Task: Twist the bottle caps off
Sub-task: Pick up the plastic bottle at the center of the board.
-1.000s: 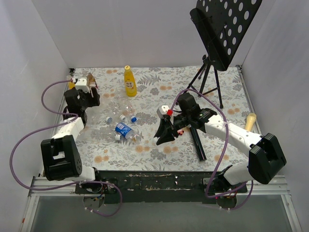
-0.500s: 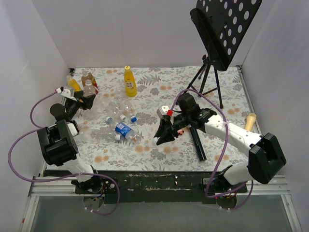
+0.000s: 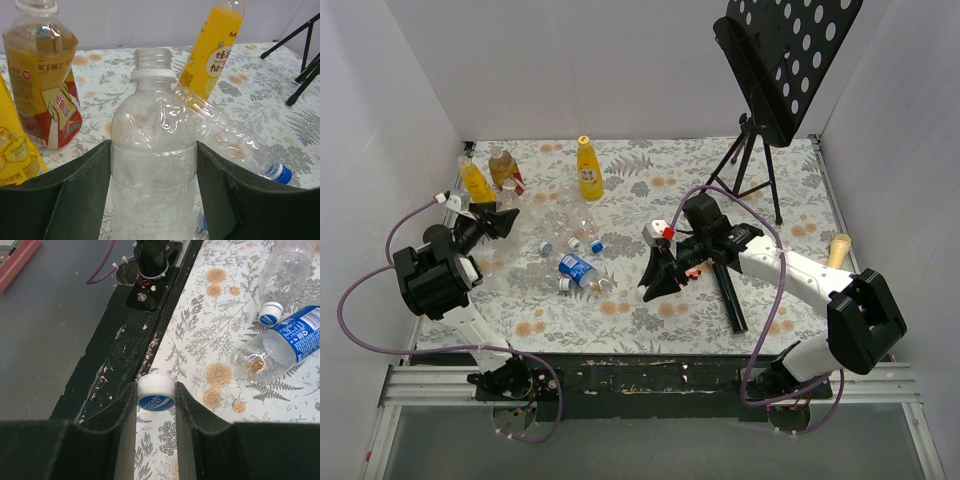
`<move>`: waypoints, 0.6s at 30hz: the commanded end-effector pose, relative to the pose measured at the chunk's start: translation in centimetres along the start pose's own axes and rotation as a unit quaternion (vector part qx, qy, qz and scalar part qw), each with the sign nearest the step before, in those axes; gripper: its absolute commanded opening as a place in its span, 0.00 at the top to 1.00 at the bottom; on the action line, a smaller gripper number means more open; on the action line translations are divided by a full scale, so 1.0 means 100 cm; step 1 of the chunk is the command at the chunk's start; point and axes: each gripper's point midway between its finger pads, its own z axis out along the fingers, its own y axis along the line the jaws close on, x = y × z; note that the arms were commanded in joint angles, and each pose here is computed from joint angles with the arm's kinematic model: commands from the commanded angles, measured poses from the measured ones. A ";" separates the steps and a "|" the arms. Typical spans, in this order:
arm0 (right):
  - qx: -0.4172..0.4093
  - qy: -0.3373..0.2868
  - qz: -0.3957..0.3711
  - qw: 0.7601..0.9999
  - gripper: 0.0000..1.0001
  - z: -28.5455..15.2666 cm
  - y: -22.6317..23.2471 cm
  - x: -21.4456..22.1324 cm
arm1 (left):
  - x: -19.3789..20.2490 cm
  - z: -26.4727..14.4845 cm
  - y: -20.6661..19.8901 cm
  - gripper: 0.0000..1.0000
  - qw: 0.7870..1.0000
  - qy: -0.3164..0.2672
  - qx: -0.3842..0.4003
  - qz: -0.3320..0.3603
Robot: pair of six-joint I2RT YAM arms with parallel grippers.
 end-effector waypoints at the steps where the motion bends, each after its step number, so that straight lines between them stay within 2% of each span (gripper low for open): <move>1: -0.015 -0.006 0.007 1.000 0.99 0.000 0.004 0.002 | -0.039 0.001 -0.019 0.84 0.987 -0.072 0.058 0.135; 6: -0.014 -0.004 0.008 1.000 0.99 -0.001 0.004 0.002 | -0.038 -0.002 -0.018 0.85 0.986 -0.078 0.054 0.140; 12: -0.016 -0.004 0.007 1.000 0.99 0.000 0.003 0.002 | -0.066 0.000 -0.027 0.91 0.980 -0.093 0.067 0.161; 18: -0.007 0.002 0.012 1.000 0.99 -0.001 0.000 0.003 | -0.094 0.002 -0.045 0.92 0.975 -0.106 0.077 0.177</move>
